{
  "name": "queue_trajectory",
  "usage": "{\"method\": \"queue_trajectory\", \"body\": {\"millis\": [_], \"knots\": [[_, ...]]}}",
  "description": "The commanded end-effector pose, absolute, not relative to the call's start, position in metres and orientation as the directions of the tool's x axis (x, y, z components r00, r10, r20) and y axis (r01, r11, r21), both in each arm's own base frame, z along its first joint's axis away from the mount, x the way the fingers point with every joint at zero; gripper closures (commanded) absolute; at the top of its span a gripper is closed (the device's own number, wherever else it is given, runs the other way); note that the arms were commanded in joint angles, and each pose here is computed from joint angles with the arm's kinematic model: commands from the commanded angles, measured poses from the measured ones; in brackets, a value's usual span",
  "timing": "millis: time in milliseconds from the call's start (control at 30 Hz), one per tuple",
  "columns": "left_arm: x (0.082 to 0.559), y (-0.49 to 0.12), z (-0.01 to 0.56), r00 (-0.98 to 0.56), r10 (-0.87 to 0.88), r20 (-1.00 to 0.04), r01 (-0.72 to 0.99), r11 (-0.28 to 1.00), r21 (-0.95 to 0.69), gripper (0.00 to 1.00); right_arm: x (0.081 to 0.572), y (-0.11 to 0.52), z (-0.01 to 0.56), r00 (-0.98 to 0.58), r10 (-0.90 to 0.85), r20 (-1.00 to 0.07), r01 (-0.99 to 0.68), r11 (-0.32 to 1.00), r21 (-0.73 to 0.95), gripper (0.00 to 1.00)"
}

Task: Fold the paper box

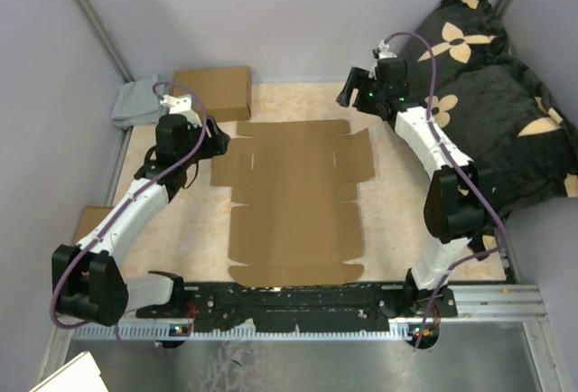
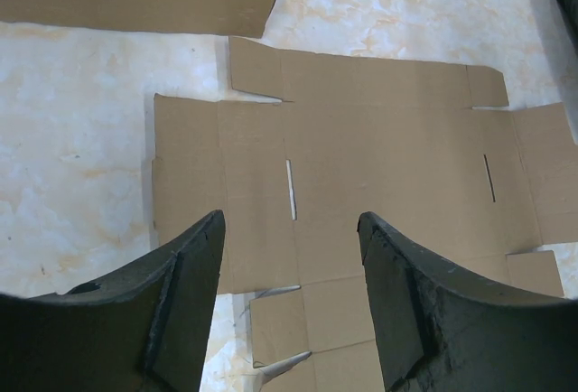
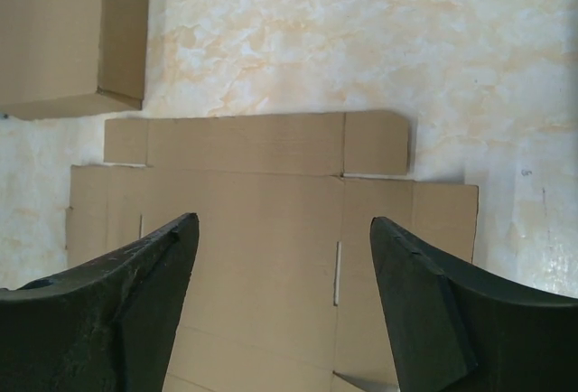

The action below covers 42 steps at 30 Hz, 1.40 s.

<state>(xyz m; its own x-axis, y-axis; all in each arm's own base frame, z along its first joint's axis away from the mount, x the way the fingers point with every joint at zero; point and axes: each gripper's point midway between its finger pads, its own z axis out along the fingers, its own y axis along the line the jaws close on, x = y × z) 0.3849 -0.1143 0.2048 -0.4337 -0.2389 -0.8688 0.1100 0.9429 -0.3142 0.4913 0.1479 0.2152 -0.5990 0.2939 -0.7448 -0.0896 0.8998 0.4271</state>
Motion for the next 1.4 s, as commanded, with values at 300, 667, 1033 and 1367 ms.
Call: {"method": "queue_trajectory", "body": {"millis": [300, 667, 1033, 1367], "knots": [[0.388, -0.117, 0.212, -0.431, -0.22, -0.875, 0.12, 0.947, -0.297, 0.28, 0.559, 0.155, 0.17, -0.665, 0.205, -0.719, -0.035, 0.952, 0.304, 0.21], [0.465, -0.133, 0.159, -0.586, -0.228, -0.778, 0.089, 0.936, -0.342, 0.14, 0.505, 0.149, 0.175, -0.657, 0.246, -0.712, -0.004, 0.944, 0.33, 0.16], [0.549, -0.13, 0.084, -0.644, -0.162, -0.748, 0.012, 0.975, -0.222, 0.18, 0.392, 0.133, 0.215, -0.592, 0.214, -0.777, -0.112, 0.933, 0.342, 0.09], [0.557, -0.131, 0.061, -0.664, -0.139, -0.735, 0.011, 0.981, -0.195, 0.21, 0.354, 0.139, 0.213, -0.588, 0.257, -0.766, -0.159, 0.892, 0.422, 0.08]]}}
